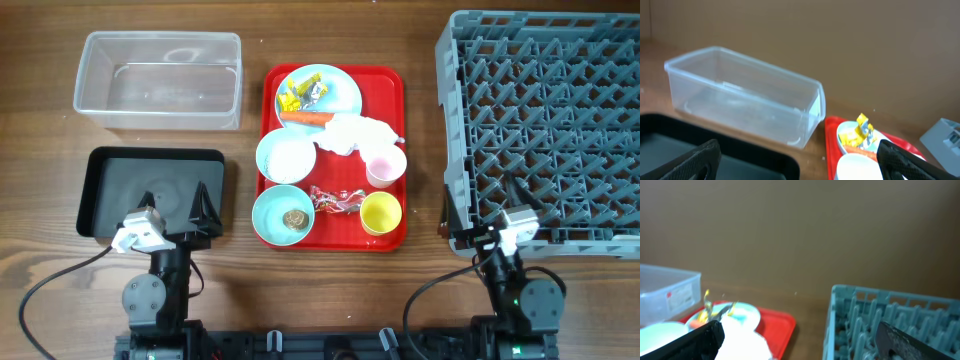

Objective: Sort waste into correct bins and load items into the dishwasher rack

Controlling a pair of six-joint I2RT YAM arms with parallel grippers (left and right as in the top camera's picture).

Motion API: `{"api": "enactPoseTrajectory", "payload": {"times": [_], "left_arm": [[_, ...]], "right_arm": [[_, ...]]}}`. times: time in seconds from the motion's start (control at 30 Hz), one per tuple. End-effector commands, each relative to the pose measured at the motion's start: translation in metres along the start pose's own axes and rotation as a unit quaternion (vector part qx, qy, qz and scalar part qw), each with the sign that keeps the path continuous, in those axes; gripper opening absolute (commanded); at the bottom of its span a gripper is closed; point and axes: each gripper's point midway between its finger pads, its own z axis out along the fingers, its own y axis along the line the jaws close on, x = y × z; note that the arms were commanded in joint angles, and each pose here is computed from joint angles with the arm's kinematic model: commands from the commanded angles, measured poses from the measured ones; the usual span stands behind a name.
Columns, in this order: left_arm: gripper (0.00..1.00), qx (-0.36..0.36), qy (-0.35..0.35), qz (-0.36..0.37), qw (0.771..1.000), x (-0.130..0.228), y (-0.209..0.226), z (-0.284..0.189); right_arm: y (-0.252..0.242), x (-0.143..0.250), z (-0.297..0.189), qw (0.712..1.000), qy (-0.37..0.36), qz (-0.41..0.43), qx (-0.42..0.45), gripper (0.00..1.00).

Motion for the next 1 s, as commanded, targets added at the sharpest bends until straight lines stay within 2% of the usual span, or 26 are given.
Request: {"api": "enactPoseTrajectory", "payload": {"times": [0.0, 0.1, 0.2, 0.33, 0.4, 0.5, 0.57, 0.63, 0.73, 0.8, 0.87, 0.9, 0.93, 0.97], "left_arm": [[1.0, 0.008, -0.047, 0.055, 0.997, -0.061, -0.019, -0.009], [1.0, -0.004, -0.005, 0.068, 0.998, -0.09, -0.029, 0.0], [1.0, -0.008, 0.06, 0.067, 0.996, -0.11, -0.041, 0.023], [1.0, 0.002, 0.183, 0.07, 0.981, -0.121, -0.071, 0.076], [1.0, 0.012, 0.245, 0.077, 0.966, -0.113, -0.091, 0.1], [1.0, 0.021, 0.348, 0.097, 0.932, -0.081, -0.121, 0.132], [1.0, 0.032, 0.419, 0.115, 0.9, -0.039, -0.141, 0.145], [1.0, 0.055, 0.451, 0.129, 0.881, -0.001, -0.162, 0.151], [1.0, 0.102, 0.474, 0.085, 0.87, 0.039, -0.201, 0.162], [0.96, 0.164, 0.481, 0.077, 0.858, 0.063, -0.237, 0.163], [0.96, 0.186, 0.501, 0.102, 0.839, 0.107, -0.265, 0.154], [0.94, 0.193, 0.514, 0.111, 0.828, 0.126, -0.273, 0.148], [0.78, 0.197, 0.526, 0.118, 0.819, 0.142, -0.279, 0.141], [0.72, 0.195, 0.538, 0.116, 0.812, 0.154, -0.284, 0.134]], "right_arm": [[-0.009, -0.057, -0.003, 0.997, -0.049, -0.055, 0.027, 1.0], [-0.012, -0.098, 0.007, 0.994, -0.05, -0.097, 0.029, 1.0], [-0.015, -0.125, 0.031, 0.995, -0.025, -0.094, 0.019, 1.0], [-0.006, -0.159, 0.084, 0.995, 0.055, -0.076, -0.045, 1.0], [-0.008, -0.159, 0.11, 0.987, 0.136, -0.055, -0.064, 1.0], [-0.01, -0.131, 0.134, 0.959, 0.27, -0.022, -0.08, 1.0], [-0.006, -0.105, 0.144, 0.942, 0.321, -0.002, -0.1, 1.0], [0.011, -0.085, 0.153, 0.928, 0.339, 0.025, -0.152, 1.0], [0.028, -0.065, 0.159, 0.909, 0.358, 0.059, -0.204, 1.0], [0.031, -0.055, 0.158, 0.9, 0.374, 0.069, -0.211, 1.0], [0.016, -0.055, 0.157, 0.905, 0.379, 0.083, -0.176, 0.93], [0.001, -0.056, 0.157, 0.908, 0.384, 0.099, -0.136, 0.91], [-0.017, -0.054, 0.155, 0.909, 0.39, 0.113, -0.092, 0.9], [-0.031, -0.052, 0.152, 0.908, 0.396, 0.119, -0.061, 0.89]]}}
